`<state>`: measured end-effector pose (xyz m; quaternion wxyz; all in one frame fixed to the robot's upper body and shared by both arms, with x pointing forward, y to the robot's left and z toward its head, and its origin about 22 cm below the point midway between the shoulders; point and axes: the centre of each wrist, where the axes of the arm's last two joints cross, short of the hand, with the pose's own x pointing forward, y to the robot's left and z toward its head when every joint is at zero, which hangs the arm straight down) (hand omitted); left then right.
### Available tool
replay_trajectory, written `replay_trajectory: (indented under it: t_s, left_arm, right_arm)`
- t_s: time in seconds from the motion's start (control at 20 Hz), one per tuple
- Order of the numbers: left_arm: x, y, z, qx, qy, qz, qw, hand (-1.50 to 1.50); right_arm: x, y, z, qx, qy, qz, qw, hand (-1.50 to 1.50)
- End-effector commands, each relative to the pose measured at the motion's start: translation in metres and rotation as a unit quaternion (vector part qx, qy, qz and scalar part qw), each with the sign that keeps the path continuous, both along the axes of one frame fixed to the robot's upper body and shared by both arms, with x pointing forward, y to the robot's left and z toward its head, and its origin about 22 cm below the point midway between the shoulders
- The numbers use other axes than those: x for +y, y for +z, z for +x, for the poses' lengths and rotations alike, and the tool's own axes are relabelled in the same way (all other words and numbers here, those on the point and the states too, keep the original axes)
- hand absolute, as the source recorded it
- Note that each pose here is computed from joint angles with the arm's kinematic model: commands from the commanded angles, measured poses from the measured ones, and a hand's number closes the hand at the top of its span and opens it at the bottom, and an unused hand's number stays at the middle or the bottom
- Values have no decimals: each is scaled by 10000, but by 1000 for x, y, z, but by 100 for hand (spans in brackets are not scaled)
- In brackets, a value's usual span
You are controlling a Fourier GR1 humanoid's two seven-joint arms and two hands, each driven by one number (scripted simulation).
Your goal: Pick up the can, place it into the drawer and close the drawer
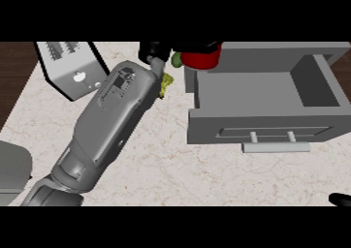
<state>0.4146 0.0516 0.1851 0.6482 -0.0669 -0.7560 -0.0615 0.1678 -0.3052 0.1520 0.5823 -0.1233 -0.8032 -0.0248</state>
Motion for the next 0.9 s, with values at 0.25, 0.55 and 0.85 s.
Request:
replay_trajectory:
  t_s: [0.25, 0.55, 0.85]
  left_arm:
    - [-51, 57, 6, -48, 176, 324, 9993, 150]
    - [-61, 63, 12, 77, 102, 460, 9989, 150]
    - [-76, 87, 12, 149, 212, 655, 9975, 150]
  right_arm:
    - [11, 12, 2, -119, 126, -21, 9998, -150]
    - [9, 15, 10, -191, 160, 19, 9997, -150]
    - [7, 11, 18, -126, 212, 4, 9997, -150]
